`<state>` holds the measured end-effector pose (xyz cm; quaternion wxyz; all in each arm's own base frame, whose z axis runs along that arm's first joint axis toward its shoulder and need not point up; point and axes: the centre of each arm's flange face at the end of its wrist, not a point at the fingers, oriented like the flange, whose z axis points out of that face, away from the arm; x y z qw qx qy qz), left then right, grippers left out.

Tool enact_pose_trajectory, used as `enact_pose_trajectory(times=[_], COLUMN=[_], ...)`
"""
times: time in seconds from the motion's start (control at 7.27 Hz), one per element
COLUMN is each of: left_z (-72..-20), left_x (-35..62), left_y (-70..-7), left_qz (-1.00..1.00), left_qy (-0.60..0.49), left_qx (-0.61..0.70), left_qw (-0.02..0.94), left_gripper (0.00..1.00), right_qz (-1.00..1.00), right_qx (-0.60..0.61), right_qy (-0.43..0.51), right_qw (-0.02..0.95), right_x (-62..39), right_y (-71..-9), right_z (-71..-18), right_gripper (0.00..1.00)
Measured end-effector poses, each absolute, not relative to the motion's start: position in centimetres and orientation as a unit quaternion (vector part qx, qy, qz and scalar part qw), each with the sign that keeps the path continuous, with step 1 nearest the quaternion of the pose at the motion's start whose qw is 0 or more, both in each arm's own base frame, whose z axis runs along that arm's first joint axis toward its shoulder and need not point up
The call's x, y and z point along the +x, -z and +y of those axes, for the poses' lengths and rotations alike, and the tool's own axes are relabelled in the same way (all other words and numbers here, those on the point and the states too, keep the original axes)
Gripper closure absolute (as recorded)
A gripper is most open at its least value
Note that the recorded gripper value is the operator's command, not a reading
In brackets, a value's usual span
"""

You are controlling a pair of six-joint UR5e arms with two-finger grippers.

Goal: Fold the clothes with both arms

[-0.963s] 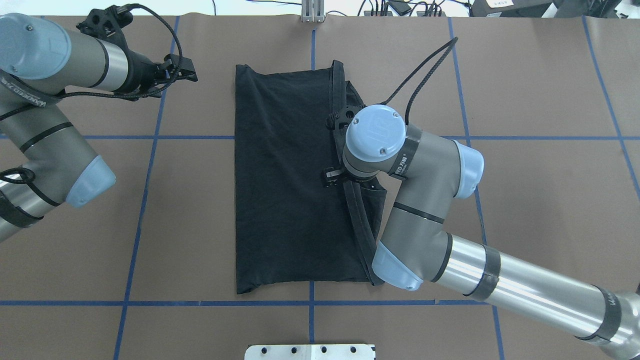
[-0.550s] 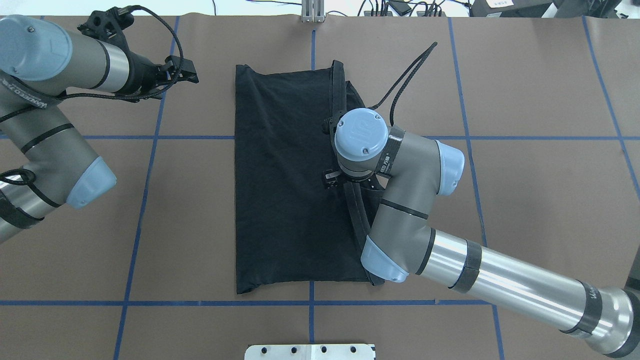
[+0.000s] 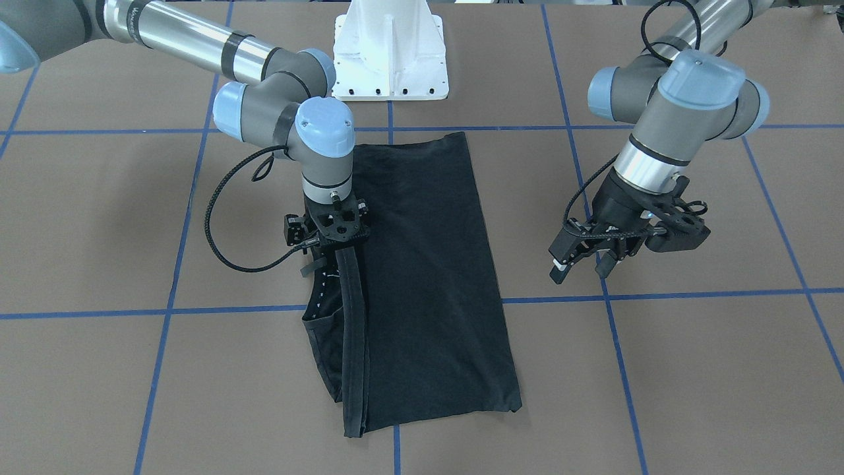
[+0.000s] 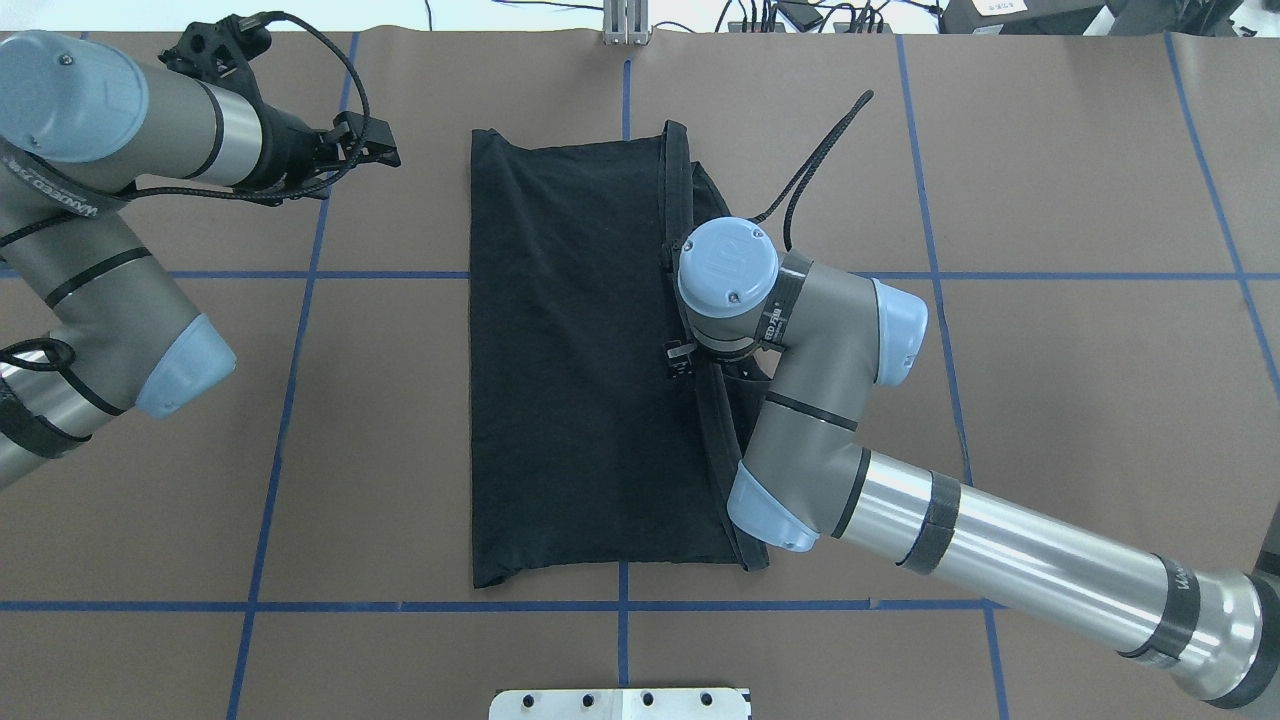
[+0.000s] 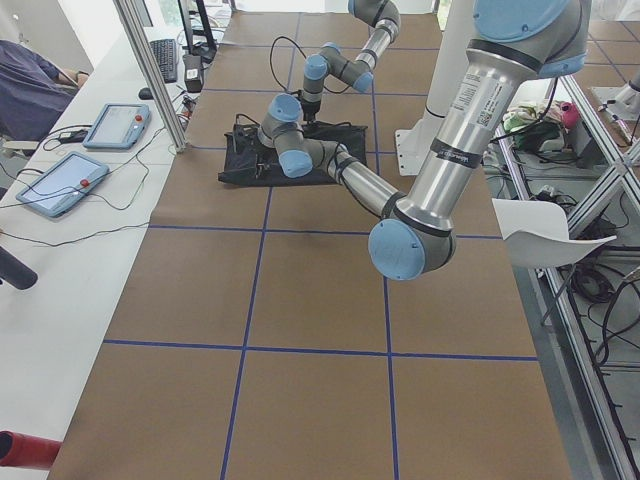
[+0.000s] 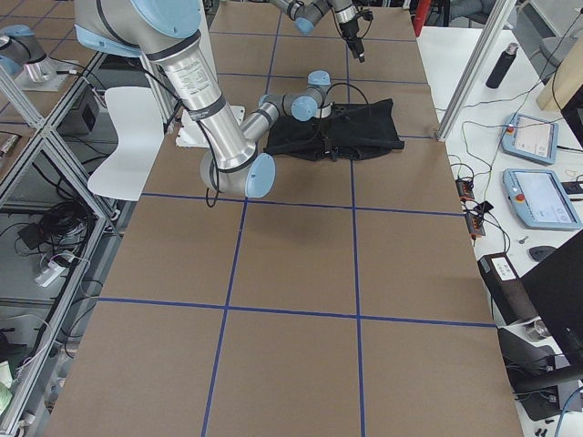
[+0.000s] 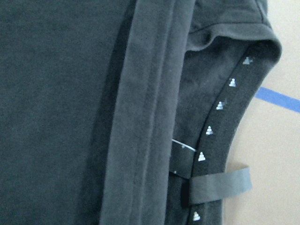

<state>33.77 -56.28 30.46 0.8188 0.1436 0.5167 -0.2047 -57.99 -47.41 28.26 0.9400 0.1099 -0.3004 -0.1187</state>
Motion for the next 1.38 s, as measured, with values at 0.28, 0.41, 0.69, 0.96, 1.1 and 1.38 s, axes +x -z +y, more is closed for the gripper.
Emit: enact_pose_trajectory(times=[0.28,0.41,0.69,0.96,1.1,1.38], left_z=[-56.3,-56.3,-56.2,-56.1,-56.1,-56.1], left_x=[33.8,33.9,33.9,33.9,33.9,33.9], left_y=[-30.0,-29.8,-29.4,-29.3,-29.3,-29.3], left_qz=[0.519,0.521,0.524,0.526,0.526,0.526], left_qy=[0.204,0.204,0.206,0.211,0.211,0.210], left_qx=[0.145,0.145,0.144,0.140,0.140,0.138], left_qw=[0.817,0.816,0.814,0.812,0.812,0.812], left_gripper=[0.00,0.00,0.00,0.00,0.00,0.00], right_qz=[-0.290,-0.285,-0.277,-0.304,-0.320,-0.337], right_qx=[0.107,0.101,0.095,0.093,0.095,0.098], right_qy=[0.131,0.137,0.147,0.154,0.154,0.149], right_qw=[0.942,0.943,0.945,0.935,0.930,0.924], right_x=[-56.4,-54.9,-50.3,-45.2,-43.9,-43.3], right_y=[-29.6,-31.2,-35.1,-35.0,-34.0,-32.0], right_z=[-48.9,-49.9,-51.3,-52.1,-52.0,-51.0], right_gripper=[0.00,0.00,0.00,0.00,0.00,0.00])
